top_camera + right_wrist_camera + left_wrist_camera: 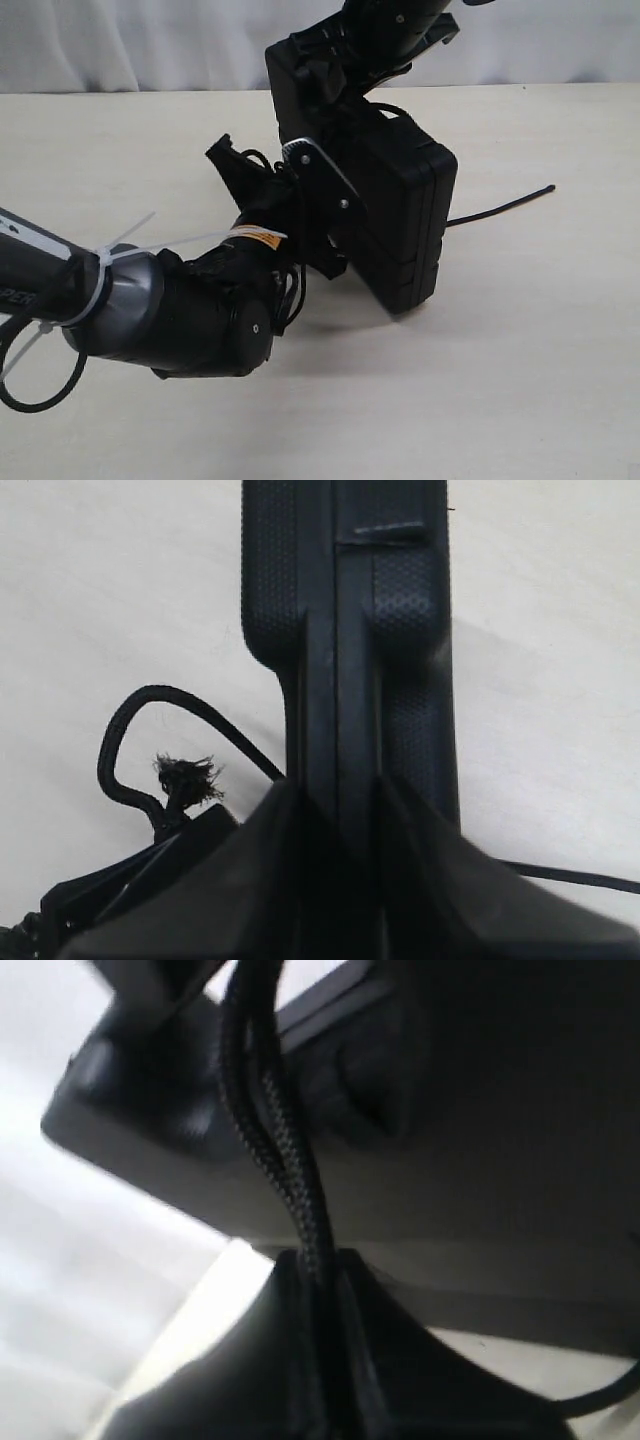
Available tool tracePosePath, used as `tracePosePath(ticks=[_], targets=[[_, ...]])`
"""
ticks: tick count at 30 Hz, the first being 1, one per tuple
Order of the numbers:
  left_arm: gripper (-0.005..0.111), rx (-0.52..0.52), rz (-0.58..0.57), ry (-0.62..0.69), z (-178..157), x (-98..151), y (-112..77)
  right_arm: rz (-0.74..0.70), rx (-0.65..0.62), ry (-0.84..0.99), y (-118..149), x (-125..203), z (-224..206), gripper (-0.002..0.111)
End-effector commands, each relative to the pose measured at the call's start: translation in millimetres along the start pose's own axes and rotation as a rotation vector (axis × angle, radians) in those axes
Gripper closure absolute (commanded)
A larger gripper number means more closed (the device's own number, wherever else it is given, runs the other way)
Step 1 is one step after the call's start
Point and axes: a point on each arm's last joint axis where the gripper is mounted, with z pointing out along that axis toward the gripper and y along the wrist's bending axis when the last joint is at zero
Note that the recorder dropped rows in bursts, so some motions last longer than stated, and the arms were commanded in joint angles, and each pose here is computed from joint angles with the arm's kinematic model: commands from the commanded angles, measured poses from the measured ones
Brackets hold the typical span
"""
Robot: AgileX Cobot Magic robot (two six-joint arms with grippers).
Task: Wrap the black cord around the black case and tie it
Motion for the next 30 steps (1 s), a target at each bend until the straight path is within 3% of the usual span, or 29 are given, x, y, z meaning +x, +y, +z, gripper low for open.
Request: tracePosePath(ticks=[1,7,15,18,20,30], targets=[[0.107,-0.065,0.087,-0.085,0,-11,5.4,0.009,-0.009,0.014,0,1,7,0.104],[0.107,-0.22,0.172,-0.092,-2,-12,18.8,0.004,-0.007,0.006,0,1,7,0.104],[0.107,-0.101,0.469,-0.22,-4,-25,1.8,0.004,-0.007,0.004,0,0,7,0.104],[0.107,-0.209,0.447,-0.226,-7,-28,10.4,0.004,-0.007,0.006,0,1,7,0.104],[0.107,-0.218,0.451,-0.2,-7,-26,12.4,-0.001,-0.005,0.006,0,1,7,0.104],[0.107,-0.155,0.545,-0.339,-10,-38,4.1,-0.003,-0.005,0.008,0,1,7,0.104]])
